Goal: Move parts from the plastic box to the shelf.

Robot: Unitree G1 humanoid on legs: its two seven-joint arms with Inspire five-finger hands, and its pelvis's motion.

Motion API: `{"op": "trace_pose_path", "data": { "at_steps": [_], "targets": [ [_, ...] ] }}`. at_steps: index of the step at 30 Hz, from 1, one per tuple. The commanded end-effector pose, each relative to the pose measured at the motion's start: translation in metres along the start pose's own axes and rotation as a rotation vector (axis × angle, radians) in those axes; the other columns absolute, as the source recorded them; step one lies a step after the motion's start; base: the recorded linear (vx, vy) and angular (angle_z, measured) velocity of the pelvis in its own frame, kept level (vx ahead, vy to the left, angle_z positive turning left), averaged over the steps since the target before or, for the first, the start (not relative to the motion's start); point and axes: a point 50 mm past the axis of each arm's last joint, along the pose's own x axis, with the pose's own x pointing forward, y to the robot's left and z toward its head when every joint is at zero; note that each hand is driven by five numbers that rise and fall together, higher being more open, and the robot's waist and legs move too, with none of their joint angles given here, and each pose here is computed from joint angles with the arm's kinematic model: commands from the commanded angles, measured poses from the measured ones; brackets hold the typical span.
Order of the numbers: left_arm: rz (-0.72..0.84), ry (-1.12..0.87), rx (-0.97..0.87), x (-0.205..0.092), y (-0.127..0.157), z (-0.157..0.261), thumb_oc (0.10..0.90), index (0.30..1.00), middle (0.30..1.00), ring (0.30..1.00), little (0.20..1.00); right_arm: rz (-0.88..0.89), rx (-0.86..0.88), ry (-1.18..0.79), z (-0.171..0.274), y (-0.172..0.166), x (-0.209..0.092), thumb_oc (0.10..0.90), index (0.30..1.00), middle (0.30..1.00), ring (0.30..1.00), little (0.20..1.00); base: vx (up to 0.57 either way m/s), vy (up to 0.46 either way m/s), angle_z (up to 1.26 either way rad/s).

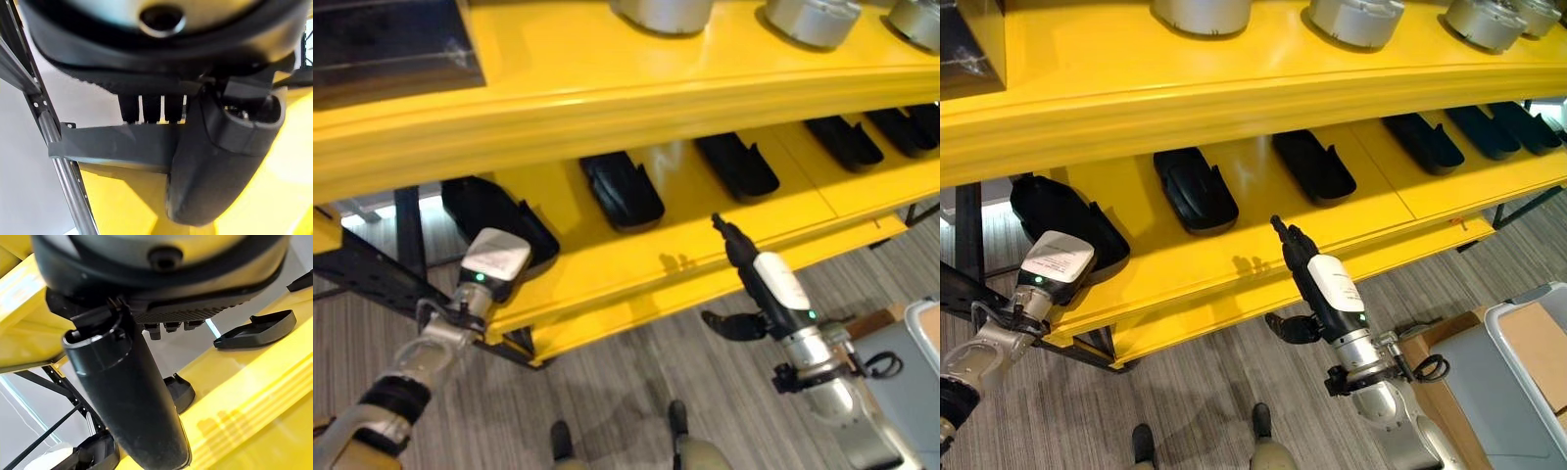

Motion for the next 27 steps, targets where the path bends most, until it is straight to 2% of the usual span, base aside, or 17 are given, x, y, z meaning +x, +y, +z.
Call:
{"op": "trace_pose_path", "data": {
  "at_steps": [1, 15, 21, 22, 23, 24, 27],
  "targets": [
    [0.044, 0.167, 0.107, 0.018, 0.032, -0.054, 0.400, 0.300, 0.300, 0.300, 0.300, -0.179, -0.026, -0.264, 0.038, -0.041, 0.021, 0.900, 1.000, 1.000, 1.000, 1.000, 0.00, 0.000, 0.00],
    [-0.010, -0.072, 0.287, 0.020, 0.033, -0.032, 0.400, 0.300, 0.300, 0.300, 0.300, -0.172, -0.028, -0.280, 0.039, -0.040, 0.024, 0.900, 1.000, 1.000, 1.000, 1.000, 0.00, 0.000, 0.00],
    [-0.038, -0.091, 0.340, 0.019, 0.031, -0.035, 0.400, 0.300, 0.300, 0.300, 0.300, -0.175, -0.025, -0.279, 0.039, -0.040, 0.024, 0.900, 1.000, 1.000, 1.000, 1.000, 0.00, 0.000, 0.00],
    [-0.043, -0.071, 0.333, 0.019, 0.029, -0.037, 0.484, 0.418, 0.418, 0.418, 0.418, -0.173, -0.025, -0.278, 0.039, -0.039, 0.024, 0.900, 1.000, 1.000, 1.000, 1.000, 0.00, 0.000, 0.00],
    [-0.048, -0.061, 0.324, 0.018, 0.027, -0.038, 0.484, 0.418, 0.418, 0.418, 0.418, -0.175, -0.026, -0.276, 0.039, -0.040, 0.024, 0.900, 1.000, 1.000, 1.000, 1.000, 0.00, 0.000, 0.00],
    [-0.050, -0.053, 0.316, 0.018, 0.027, -0.038, 0.900, 1.000, 1.000, 1.000, 1.000, -0.175, -0.028, -0.275, 0.039, -0.040, 0.024, 0.900, 1.000, 1.000, 1.000, 1.000, 0.00, 0.000, 0.00],
    [-0.062, -0.016, 0.295, 0.014, 0.023, -0.042, 0.900, 1.000, 1.000, 1.000, 1.000, -0.179, -0.035, -0.272, 0.038, -0.042, 0.023, 0.900, 1.000, 1.000, 1.000, 1.000, 0.00, 0.000, 0.00]
  ]
}}
